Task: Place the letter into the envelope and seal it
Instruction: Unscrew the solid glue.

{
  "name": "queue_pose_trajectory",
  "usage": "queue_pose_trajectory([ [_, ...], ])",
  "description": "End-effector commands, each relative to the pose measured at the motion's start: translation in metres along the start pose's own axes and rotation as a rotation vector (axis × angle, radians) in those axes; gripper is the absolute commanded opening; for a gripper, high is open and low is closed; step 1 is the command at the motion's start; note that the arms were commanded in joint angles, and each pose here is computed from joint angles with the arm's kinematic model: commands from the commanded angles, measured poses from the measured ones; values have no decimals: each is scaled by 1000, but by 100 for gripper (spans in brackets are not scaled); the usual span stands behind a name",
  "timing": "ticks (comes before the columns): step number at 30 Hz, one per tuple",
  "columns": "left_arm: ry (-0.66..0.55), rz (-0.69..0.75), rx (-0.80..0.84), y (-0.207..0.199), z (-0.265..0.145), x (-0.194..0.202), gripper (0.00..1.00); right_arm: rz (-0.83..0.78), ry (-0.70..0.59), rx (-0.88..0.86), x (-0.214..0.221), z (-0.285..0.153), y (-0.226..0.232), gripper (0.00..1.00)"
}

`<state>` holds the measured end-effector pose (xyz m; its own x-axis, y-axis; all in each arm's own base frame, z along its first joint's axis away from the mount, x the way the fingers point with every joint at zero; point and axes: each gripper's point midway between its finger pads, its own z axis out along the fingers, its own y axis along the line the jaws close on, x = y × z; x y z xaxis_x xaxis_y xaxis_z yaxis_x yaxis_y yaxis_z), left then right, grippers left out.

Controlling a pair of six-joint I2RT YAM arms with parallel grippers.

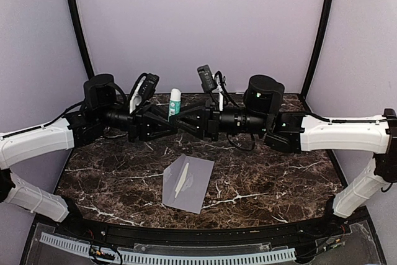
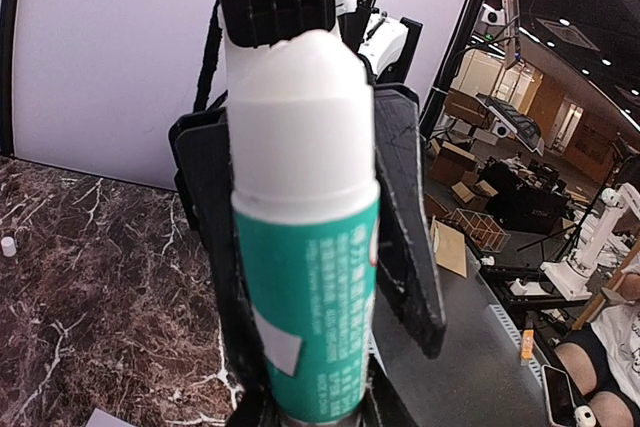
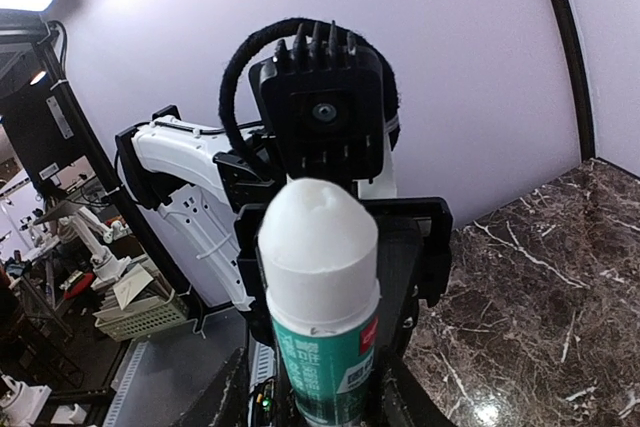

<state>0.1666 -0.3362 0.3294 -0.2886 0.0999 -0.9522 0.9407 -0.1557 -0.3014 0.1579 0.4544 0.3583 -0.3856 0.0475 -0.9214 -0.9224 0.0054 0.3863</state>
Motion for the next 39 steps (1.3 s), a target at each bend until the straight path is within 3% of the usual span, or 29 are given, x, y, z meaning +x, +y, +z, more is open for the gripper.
queue_pose_trajectory([
  [1, -2, 18, 39, -8, 1, -2, 0, -36, -63, -56, -23, 1, 14, 37],
  [6, 2, 17, 42, -7, 2, -1, 0, -23, -72, -53, -24, 4, 12, 32],
  [13, -4, 27, -13, -1, 1, -3, 0, -13, -76, -30, -23, 5, 8, 9],
  [18, -19, 39, -240, 31, -8, -5, 0, -12, -70, 25, -17, 8, 4, 8],
  [26, -38, 56, -538, 67, -34, -10, 0, -31, -31, 254, -9, 26, -17, 5],
  [32, -31, 57, -507, 64, -30, -9, 0, -23, -39, 336, -12, 31, -25, 4],
  [33, -31, 59, -476, 59, -28, -9, 4, -22, -44, 351, -13, 29, -27, 3],
  [35, -32, 67, -428, 51, -24, -11, 33, -24, -61, 386, -18, 23, -30, 3],
  [37, -38, 82, -381, 41, -22, -14, 54, -29, -71, 398, -22, 16, -32, 3],
  [39, -44, 103, -334, 30, -21, -18, 67, -31, -76, 397, -26, 9, -34, 3],
])
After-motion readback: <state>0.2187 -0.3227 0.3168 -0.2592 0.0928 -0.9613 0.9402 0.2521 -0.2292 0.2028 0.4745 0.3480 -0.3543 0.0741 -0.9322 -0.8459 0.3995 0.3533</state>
